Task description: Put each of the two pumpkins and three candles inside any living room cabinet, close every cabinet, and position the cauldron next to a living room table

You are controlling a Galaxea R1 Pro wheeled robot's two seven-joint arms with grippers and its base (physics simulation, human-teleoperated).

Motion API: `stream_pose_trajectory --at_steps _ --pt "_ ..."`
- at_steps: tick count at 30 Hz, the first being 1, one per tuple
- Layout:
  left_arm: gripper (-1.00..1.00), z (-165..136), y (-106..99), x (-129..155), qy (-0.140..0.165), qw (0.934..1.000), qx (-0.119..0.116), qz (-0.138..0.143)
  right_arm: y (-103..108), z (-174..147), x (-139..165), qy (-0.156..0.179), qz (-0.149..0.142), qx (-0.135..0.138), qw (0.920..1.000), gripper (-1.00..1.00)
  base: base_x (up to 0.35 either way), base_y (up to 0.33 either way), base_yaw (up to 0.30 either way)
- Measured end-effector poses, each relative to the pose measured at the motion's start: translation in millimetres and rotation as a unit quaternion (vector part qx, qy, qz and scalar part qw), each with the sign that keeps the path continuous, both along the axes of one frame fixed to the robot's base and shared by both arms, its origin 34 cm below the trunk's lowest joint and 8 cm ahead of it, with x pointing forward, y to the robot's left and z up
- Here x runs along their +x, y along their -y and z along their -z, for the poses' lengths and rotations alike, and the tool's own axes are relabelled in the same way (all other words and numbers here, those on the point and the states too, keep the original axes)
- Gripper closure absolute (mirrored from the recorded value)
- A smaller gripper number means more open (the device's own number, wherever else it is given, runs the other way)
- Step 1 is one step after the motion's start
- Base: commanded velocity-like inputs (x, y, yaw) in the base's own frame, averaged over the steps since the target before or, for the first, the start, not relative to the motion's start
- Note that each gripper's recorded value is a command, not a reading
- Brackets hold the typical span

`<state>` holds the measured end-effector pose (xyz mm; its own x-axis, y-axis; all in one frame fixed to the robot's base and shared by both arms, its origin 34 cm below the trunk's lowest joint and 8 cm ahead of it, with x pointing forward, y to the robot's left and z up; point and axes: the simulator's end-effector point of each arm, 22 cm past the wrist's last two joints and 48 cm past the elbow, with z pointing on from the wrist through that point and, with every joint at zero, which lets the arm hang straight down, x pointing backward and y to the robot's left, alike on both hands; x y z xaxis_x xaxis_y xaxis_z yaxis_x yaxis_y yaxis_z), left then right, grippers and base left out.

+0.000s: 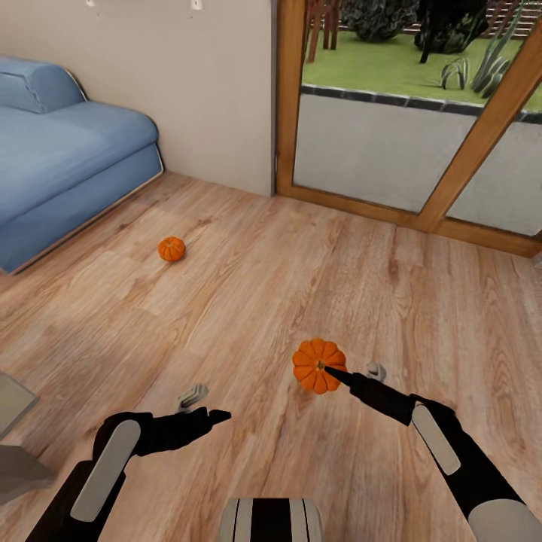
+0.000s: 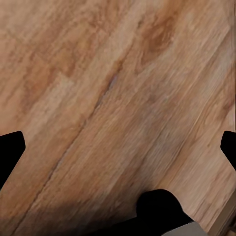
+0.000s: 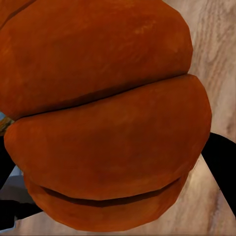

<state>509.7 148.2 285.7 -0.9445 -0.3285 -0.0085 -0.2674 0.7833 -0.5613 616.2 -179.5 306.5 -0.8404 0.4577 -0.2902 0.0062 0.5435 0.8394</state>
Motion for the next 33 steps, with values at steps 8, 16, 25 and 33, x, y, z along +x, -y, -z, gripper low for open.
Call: stream_pose_trajectory --at_steps 8,16,25,33 --pt "-1.00 -15 -1 7 0.017 0.9999 0.001 0.000 2 -19 5 0.011 -0.001 0.003 0.9999 1.00 0.000 0.000 0.000" --pt "-1.00 -29 -2 12 0.032 0.9995 0.003 0.002 2 -39 12 0.027 0.000 0.004 0.9996 1.00 0.000 0.000 0.000" --pt "-1.00 -46 0 19 0.050 0.9987 0.004 0.004 -1 -60 17 0.045 -0.001 0.006 0.9989 1.00 0.000 0.000 0.000" --pt "-1.00 -60 -2 23 0.064 0.9979 0.006 0.003 -2 -79 21 0.062 -0.001 0.006 0.9981 1.00 0.000 0.000 0.000"
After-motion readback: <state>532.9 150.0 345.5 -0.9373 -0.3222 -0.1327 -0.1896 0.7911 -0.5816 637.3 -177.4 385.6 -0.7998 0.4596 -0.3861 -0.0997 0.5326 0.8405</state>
